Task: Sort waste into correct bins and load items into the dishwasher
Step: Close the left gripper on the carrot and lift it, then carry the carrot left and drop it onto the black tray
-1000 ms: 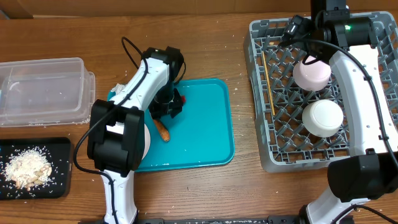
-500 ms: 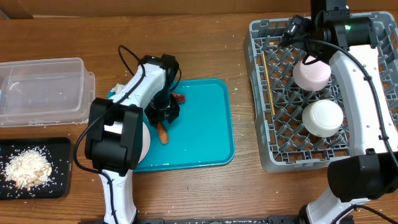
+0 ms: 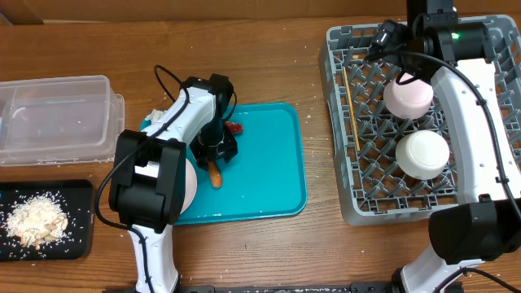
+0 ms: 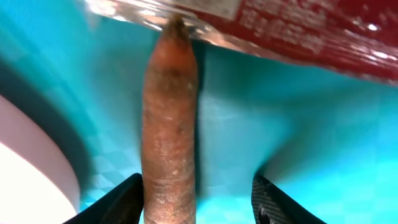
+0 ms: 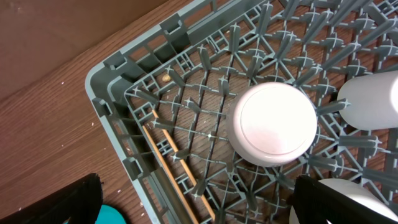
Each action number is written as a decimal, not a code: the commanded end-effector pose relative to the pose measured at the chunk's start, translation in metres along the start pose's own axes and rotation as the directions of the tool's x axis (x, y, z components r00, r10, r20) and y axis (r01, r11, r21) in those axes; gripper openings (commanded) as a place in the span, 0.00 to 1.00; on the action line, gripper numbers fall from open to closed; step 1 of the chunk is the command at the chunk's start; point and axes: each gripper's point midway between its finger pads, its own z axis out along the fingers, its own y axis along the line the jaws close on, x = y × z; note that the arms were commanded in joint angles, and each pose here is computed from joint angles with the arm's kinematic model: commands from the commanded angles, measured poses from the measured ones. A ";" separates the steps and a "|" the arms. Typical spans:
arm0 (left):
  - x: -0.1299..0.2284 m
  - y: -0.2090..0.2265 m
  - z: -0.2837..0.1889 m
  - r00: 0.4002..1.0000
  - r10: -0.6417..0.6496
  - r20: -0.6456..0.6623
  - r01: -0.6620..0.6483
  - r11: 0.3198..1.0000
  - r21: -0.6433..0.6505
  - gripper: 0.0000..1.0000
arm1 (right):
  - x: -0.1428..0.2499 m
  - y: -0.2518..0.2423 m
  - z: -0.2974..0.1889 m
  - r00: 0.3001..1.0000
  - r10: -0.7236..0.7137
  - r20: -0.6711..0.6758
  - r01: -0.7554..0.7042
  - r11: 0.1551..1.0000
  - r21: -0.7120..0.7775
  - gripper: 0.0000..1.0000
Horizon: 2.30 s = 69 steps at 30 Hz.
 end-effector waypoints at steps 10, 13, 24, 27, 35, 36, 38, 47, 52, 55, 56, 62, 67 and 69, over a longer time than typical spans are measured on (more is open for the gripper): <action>0.034 -0.019 0.021 0.994 0.093 -0.061 -0.093 0.996 0.005 0.04 | -0.004 0.001 -0.005 1.000 0.002 0.019 -0.002 1.000 -0.004 1.00; 0.033 -0.019 0.016 0.993 0.101 -0.061 -0.101 0.995 0.001 0.04 | -0.004 0.001 -0.005 1.000 0.002 0.019 -0.002 1.000 -0.004 1.00; 0.027 -0.028 -0.053 0.990 0.137 -0.027 -0.137 0.991 0.001 0.04 | -0.004 0.001 -0.005 1.000 0.002 0.019 -0.002 1.000 -0.004 1.00; 0.018 -0.017 -0.075 0.991 0.132 0.033 -0.130 0.990 -0.051 0.04 | -0.004 0.001 -0.005 1.000 0.002 0.019 -0.002 1.000 -0.004 1.00; -0.017 0.060 -0.148 0.971 -0.079 0.225 0.115 0.982 -0.153 0.04 | -0.004 0.001 -0.005 1.000 0.002 0.019 -0.002 1.000 -0.004 1.00; -0.020 0.071 -0.155 0.965 -0.116 0.236 0.152 0.978 -0.140 0.04 | -0.004 0.001 -0.005 1.000 0.002 0.019 -0.002 1.000 -0.004 1.00; -0.027 0.095 -0.167 0.950 -0.187 0.251 0.218 0.971 -0.102 0.04 | -0.004 0.001 -0.005 1.000 0.002 0.019 -0.002 1.000 -0.004 1.00; -0.062 0.225 -0.182 0.794 -0.552 0.255 0.566 0.824 0.023 0.05 | -0.004 0.001 -0.005 1.000 0.002 0.019 -0.002 1.000 -0.004 1.00; -0.069 0.297 -0.163 0.668 -0.714 0.208 0.724 0.689 0.040 0.06 | -0.004 0.001 -0.005 1.000 0.002 0.019 -0.002 1.000 -0.004 1.00; -0.066 0.329 -0.154 0.606 -0.775 0.180 0.784 0.620 0.033 0.07 | -0.004 0.001 -0.005 1.000 0.002 0.019 -0.002 1.000 -0.004 1.00; -0.065 0.339 -0.150 0.586 -0.792 0.171 0.800 0.599 0.030 0.07 | -0.004 0.001 -0.005 1.000 0.002 0.019 -0.002 1.000 -0.004 1.00; -0.061 0.382 -0.127 0.493 -0.862 0.121 0.867 0.498 0.007 0.08 | -0.004 0.001 -0.005 1.000 0.002 0.019 -0.002 1.000 -0.004 1.00; -0.064 0.401 -0.101 0.454 -0.888 0.072 0.891 0.453 -0.030 0.08 | -0.004 0.001 -0.005 1.000 0.002 0.019 -0.002 1.000 -0.004 1.00; -0.065 0.405 -0.089 0.448 -0.892 0.049 0.894 0.446 -0.050 0.13 | -0.004 0.001 -0.005 1.000 0.002 0.019 -0.002 1.000 -0.004 1.00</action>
